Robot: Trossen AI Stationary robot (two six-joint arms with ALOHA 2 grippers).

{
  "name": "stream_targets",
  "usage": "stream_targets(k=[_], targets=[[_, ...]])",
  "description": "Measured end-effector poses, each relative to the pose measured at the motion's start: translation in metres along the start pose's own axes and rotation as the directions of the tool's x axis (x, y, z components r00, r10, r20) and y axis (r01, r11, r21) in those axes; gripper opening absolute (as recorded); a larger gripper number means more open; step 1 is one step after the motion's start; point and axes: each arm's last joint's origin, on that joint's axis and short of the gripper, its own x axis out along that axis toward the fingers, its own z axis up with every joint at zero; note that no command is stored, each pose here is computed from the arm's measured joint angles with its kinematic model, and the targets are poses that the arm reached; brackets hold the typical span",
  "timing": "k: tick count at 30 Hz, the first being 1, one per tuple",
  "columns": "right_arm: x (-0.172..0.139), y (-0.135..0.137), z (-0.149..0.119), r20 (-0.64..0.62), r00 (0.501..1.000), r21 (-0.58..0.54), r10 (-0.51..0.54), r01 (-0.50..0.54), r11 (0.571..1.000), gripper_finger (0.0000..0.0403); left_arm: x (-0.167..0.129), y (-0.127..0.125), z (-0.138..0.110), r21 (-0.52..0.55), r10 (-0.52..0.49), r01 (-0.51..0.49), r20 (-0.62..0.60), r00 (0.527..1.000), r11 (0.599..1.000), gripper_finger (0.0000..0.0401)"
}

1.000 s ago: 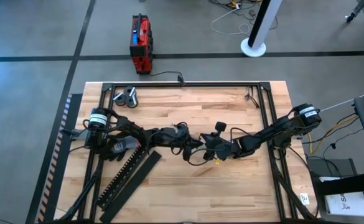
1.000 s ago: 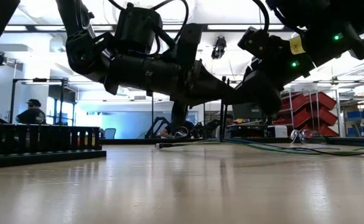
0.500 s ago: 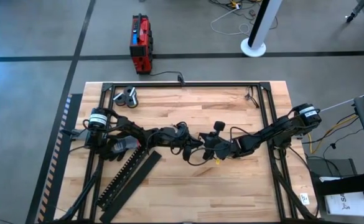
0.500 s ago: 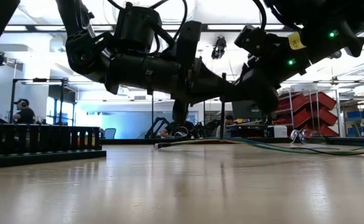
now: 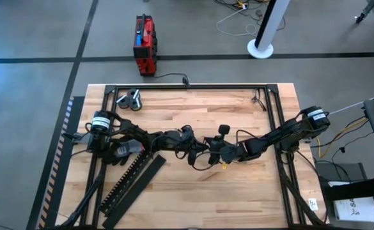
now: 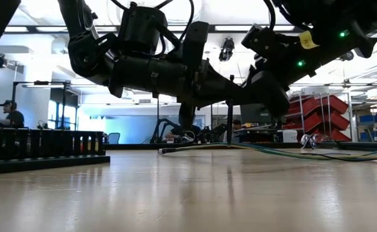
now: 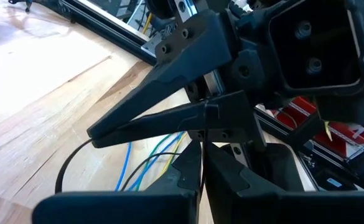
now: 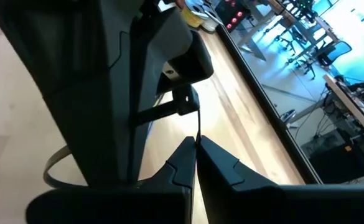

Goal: Ziptie cables
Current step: Wrap the cable wires with the black zip tie

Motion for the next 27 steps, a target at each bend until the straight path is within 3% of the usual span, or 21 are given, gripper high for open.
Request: stream_targets(k=[12, 21, 27], targets=[[-0.0002, -0.0001, 0.0001, -0.002, 1.000, -0.059, -0.011, 0.011, 0.998, 0.0000, -0.0002, 0.0004, -0.0005, -0.005, 0.004, -0.004, -0.001, 1.000, 1.000, 0.0000], [-0.0021, 0.0004, 0.0009, 0.000, 0.998, -0.172, -0.056, 0.055, 0.984, 0.0000, -0.0002, 0.0004, -0.0004, -0.009, 0.005, -0.005, 0.000, 1.000, 1.000, 0.0000], [-0.0022, 0.0006, 0.0007, -0.001, 0.999, -0.170, -0.055, 0.054, 0.984, 0.0000, -0.0003, 0.0004, -0.0004, -0.009, 0.006, -0.006, 0.001, 1.000, 1.000, 0.0000]])
